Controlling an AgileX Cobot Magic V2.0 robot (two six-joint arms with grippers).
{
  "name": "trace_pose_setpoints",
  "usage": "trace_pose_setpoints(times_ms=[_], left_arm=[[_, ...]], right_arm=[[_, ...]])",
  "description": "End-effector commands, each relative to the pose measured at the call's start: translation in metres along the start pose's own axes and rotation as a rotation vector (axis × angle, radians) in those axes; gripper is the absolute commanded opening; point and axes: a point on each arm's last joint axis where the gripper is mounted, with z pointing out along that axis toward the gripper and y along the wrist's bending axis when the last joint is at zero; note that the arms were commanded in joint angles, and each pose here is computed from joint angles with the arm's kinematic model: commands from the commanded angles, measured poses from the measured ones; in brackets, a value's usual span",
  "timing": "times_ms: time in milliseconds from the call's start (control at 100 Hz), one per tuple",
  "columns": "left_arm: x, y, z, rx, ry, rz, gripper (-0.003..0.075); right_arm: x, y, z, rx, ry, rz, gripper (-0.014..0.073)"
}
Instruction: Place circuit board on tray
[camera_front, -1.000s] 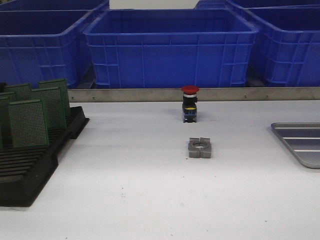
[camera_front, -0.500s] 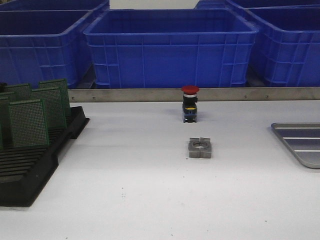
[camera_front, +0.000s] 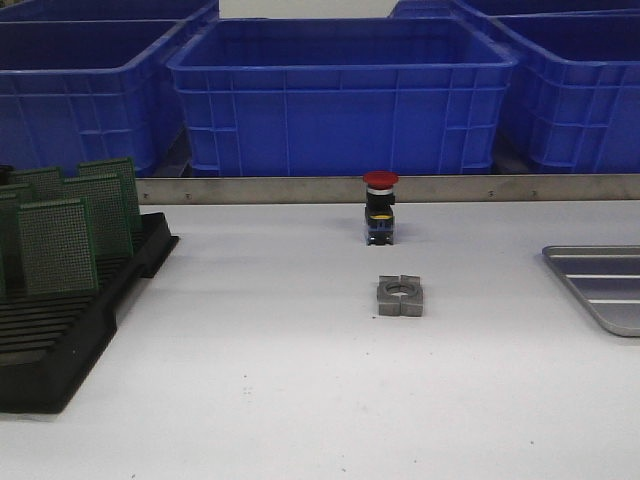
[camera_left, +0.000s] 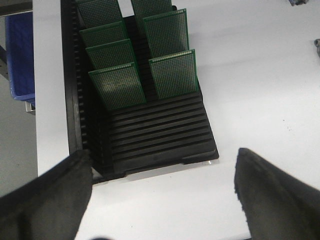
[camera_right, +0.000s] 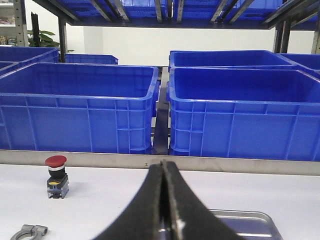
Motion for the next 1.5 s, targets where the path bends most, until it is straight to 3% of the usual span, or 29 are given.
trace_pose_setpoints(times_ms=[0, 360, 590, 830, 1489], left_arm=[[-0.024, 0.001, 0.004, 0.025, -0.036, 0.067, 0.0554], [-0.078, 0.007, 0.064, 0.237, 0.155, 0.606, 0.0554], [-0.096, 0.014, 0.110, 0.318, 0.206, 0.813, 0.0554], [-0.094, 0.013, 0.146, 0.428, 0.198, 1.054, 0.0554], [-0.085, 0.017, 0.210, 0.467, 0.212, 1.093, 0.0554]], right_arm=[[-0.008, 0.000, -0.002, 0.001, -0.099, -0.008, -0.0068], [-0.008, 0.000, -0.002, 0.001, -0.099, -0.008, -0.0068], [-0.008, 0.000, -0.002, 0.001, -0.099, -0.008, -0.0068], [-0.008, 0.000, -0.002, 0.001, -0.099, -0.008, -0.0068], [-0.008, 0.000, -0.002, 0.001, -0.099, -0.008, -0.0068]])
